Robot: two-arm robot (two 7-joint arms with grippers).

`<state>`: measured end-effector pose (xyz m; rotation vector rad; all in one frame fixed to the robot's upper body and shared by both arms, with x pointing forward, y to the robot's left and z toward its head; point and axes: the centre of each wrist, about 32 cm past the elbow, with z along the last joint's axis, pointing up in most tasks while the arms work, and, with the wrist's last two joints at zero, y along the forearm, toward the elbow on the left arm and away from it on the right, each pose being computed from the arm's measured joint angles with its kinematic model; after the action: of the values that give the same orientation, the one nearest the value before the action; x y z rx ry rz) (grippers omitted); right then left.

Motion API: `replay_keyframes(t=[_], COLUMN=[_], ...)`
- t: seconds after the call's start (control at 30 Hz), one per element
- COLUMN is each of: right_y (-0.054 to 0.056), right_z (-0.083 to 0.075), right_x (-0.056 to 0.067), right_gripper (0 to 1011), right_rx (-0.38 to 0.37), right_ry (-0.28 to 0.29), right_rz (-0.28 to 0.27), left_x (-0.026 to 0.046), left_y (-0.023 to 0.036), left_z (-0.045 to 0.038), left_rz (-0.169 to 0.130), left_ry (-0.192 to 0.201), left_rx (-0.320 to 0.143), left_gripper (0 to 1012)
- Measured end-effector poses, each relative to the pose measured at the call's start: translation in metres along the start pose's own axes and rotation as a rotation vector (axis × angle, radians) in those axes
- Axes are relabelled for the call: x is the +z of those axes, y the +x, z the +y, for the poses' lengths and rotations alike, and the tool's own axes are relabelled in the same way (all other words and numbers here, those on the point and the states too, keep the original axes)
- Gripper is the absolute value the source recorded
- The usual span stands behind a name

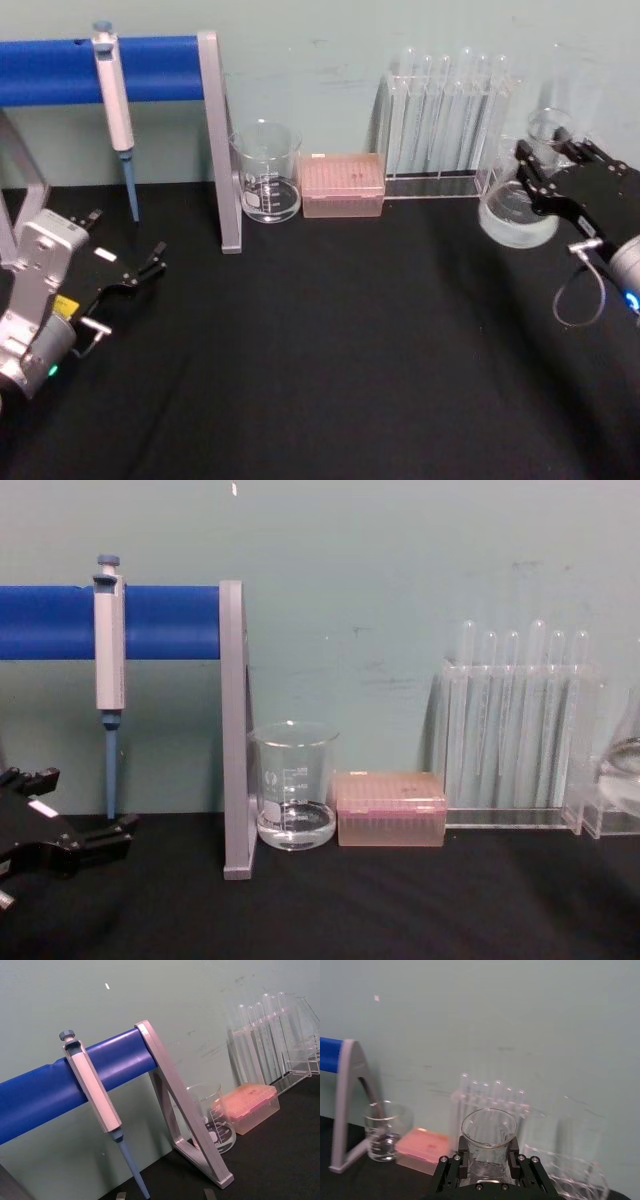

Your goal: Grasp the erlenmeyer flask with one hand, shake it three times, then place it back.

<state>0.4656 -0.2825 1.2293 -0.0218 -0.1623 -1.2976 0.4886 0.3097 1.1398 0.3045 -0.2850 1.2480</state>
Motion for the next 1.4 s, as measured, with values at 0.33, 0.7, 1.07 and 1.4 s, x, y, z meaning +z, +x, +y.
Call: replay_keyframes(t=[0.33,0.7,1.07,1.4], right_y=[0.001,-0.013,-0.032,-0.038], right_z=[-0.002,0.017,0.040,0.048], right_x=[-0.001,0.001,0.007,0.008], right_gripper=[449,449,449,449], right_rx=[-0.008,0.225,0.495,0.580], right_ry=[-0.009,0.020,0.048,0.052], right_rz=[0.002,0.017,0.030,0.023], left_x=[0.0000,0.0000,0.0000,0.0000], left_y=[0.0000,0.0000,0.0000,0.0000], left_z=[0.0000,0.0000,0.0000,0.0000], left_rz=[0.000,0.000,0.000,0.000], left_ry=[0.000,0.000,0.000,0.000], left_rx=[0.000,0.000,0.000,0.000], left_gripper=[1001,1001,1001,1001])
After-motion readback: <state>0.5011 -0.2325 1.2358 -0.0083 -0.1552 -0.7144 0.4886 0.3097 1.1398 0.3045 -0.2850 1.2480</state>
